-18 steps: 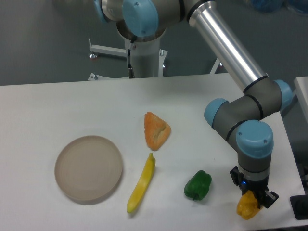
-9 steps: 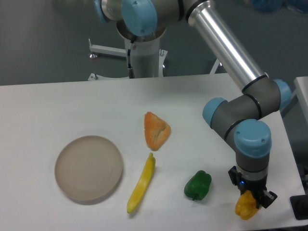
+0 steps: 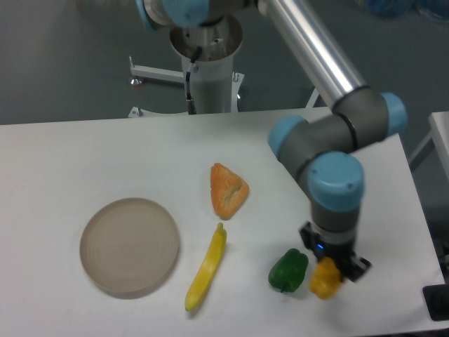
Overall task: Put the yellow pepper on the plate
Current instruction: 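Carry the yellow pepper across the table over the beige plate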
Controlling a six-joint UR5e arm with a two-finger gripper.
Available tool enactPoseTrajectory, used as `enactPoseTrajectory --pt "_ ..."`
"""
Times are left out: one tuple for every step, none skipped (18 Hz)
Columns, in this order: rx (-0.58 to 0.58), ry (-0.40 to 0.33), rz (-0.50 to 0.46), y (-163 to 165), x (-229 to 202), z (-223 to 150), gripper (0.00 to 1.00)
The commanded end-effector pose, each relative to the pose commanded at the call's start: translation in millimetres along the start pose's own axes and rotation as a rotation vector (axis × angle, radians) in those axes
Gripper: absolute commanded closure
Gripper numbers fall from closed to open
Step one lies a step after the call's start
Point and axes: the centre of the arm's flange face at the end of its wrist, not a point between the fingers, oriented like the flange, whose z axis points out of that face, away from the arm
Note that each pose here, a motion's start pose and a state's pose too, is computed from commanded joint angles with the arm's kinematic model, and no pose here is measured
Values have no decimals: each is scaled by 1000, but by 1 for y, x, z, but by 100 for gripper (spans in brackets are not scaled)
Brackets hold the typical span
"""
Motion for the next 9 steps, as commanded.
enactPoseTrajectory --pt "-10 24 -23 -12 21 -6 52" --pt "-17 38 -50 -21 40 -14 52" --pt "-23 47 -80 -30 53 -20 52" --pt "-30 59 -107 -41 69 -25 53" --pt "-33 63 -133 -54 86 -31 53" --pt "-29 59 -159 -68 101 -37 53" --pt "-25 54 -176 -81 119 -44 53" --pt "-21 53 -191 -95 135 -48 53" --pt "-18 52 -208 -106 148 -51 53"
